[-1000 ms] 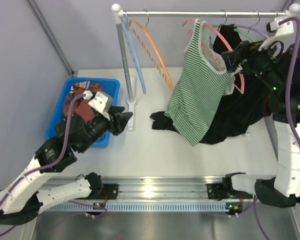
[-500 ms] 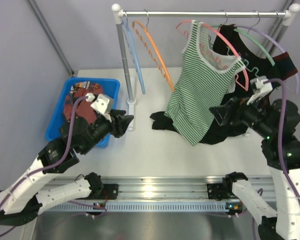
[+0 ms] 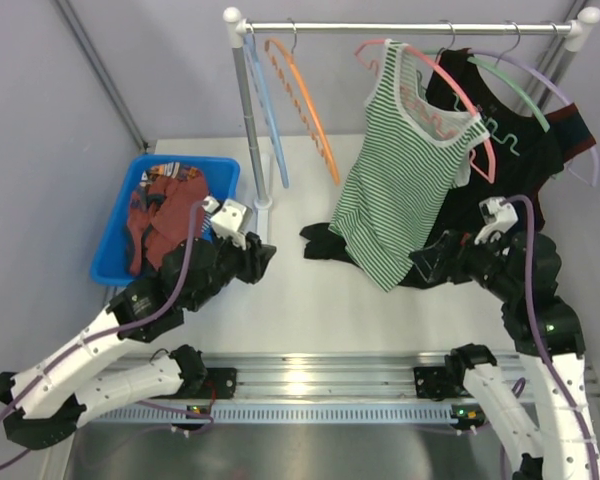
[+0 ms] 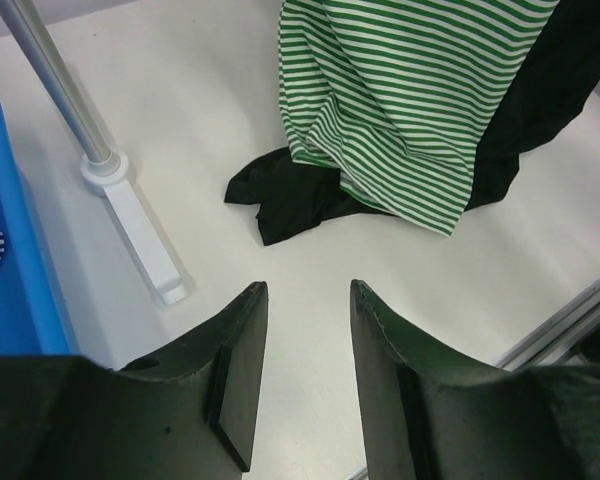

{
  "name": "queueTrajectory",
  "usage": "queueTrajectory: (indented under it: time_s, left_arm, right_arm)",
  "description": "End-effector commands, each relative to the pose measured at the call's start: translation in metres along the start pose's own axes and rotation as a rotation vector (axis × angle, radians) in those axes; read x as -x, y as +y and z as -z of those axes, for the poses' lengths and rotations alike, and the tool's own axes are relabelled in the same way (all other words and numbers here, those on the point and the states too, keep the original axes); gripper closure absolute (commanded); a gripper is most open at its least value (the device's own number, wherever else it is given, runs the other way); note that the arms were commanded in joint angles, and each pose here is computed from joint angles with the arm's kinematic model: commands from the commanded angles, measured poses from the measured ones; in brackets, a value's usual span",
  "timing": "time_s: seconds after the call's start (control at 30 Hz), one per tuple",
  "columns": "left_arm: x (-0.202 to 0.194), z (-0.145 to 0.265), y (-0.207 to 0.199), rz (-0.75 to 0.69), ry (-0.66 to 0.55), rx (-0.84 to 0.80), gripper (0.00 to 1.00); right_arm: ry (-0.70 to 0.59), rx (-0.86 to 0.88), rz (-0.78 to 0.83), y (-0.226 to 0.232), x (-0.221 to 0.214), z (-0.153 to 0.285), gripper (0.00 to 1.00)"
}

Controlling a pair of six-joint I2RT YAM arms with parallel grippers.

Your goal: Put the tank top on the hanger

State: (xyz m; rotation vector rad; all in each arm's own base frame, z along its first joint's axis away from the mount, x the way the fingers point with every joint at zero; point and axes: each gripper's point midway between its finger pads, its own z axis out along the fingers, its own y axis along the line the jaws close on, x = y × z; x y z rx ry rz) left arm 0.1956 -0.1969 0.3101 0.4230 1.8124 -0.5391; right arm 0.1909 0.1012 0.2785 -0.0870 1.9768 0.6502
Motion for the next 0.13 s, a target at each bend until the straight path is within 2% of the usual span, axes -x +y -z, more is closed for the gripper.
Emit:
queueTrajectory:
  time_s: [0.0,0.1]
  left_arm:
    - [0.0089,-0.0011,0.0007,0.046,-0.037,0.019,0.56]
    - [0.0082,-0.0009,0.003,0.053,-0.041,0.03,0.56]
  right_arm:
    - [-0.062,-0.027,-0.009,-0.0045,0.011,-0.0001,0.0]
    - [-0.059,-0.065,-0.019,-0.0115,0.0106,-0.0013,0.0]
